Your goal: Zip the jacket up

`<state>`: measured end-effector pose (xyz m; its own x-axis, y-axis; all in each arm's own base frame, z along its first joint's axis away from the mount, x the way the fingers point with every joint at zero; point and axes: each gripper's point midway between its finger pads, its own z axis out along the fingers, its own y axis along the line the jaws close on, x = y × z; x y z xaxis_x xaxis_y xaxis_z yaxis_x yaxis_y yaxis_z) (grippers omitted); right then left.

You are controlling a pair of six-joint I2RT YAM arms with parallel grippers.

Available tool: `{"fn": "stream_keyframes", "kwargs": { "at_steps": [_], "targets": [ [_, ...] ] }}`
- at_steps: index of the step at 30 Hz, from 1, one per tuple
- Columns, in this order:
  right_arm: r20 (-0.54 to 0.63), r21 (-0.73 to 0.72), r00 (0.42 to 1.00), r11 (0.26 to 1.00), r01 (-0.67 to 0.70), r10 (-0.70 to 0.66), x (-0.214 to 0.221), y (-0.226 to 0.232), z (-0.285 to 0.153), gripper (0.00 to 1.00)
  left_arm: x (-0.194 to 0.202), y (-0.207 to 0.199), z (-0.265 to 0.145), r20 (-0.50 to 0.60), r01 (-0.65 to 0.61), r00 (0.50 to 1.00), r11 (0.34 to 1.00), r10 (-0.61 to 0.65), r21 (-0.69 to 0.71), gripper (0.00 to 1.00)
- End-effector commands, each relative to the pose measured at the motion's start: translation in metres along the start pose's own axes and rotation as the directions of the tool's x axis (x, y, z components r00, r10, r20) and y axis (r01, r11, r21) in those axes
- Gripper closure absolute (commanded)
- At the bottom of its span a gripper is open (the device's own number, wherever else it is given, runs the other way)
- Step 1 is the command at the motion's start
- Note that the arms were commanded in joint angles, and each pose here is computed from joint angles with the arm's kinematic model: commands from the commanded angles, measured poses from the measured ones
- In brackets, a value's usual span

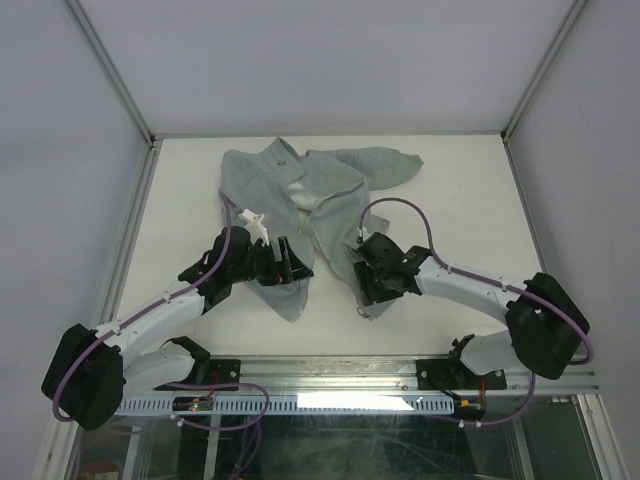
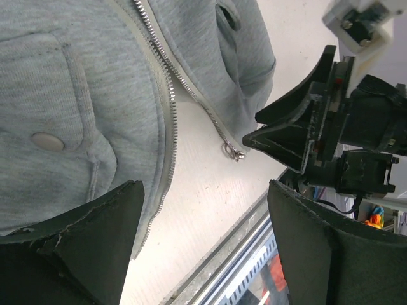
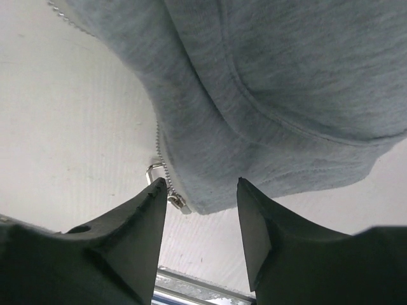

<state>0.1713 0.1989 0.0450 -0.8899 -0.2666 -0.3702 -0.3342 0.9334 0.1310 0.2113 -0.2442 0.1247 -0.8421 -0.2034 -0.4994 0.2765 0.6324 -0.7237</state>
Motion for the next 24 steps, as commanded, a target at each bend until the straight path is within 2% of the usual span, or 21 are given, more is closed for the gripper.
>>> {"fn": "stream_keyframes", "kwargs": {
  "at_steps": [1,7,14,16,21,22,24],
  "targets": [
    [0.033,0.027,0.999,0.999,0.038,-0.039,-0.021,0.005,0.009,0.5,-0.01,-0.015,-0.004,0.032,-0.052,0.998,0.998,0.051,0.038,0.19],
    [-0.033,0.052,0.997,0.996,0.076,-0.074,-0.016,0.005,0.039,0.51,-0.007,-0.015,-0.004,0.021,-0.052,0.998,0.998,0.051,0.044,0.2],
    [-0.097,0.008,0.988,0.993,0.121,-0.12,-0.01,0.018,0.058,0.48,-0.004,-0.013,-0.002,0.011,-0.049,0.999,0.998,0.048,0.048,0.2],
    [-0.097,0.02,0.987,0.991,0.13,-0.128,-0.012,0.019,0.059,0.58,-0.004,-0.014,-0.002,0.01,-0.05,0.999,0.997,0.049,0.051,0.2],
    [-0.083,-0.016,0.988,0.992,0.128,-0.129,-0.018,0.031,0.058,0.95,-0.004,-0.015,-0.003,0.014,-0.052,0.999,0.997,0.052,0.057,0.21],
    [-0.065,-0.038,0.991,0.992,0.117,-0.119,-0.021,0.036,0.056,1.0,-0.005,-0.016,-0.003,0.018,-0.053,0.999,0.997,0.052,0.058,0.21],
    [-0.012,-0.105,0.996,0.99,0.092,-0.094,-0.031,0.051,0.049,1.0,-0.007,-0.017,-0.005,0.029,-0.05,0.998,0.997,0.048,0.062,0.21]
  ]
}}
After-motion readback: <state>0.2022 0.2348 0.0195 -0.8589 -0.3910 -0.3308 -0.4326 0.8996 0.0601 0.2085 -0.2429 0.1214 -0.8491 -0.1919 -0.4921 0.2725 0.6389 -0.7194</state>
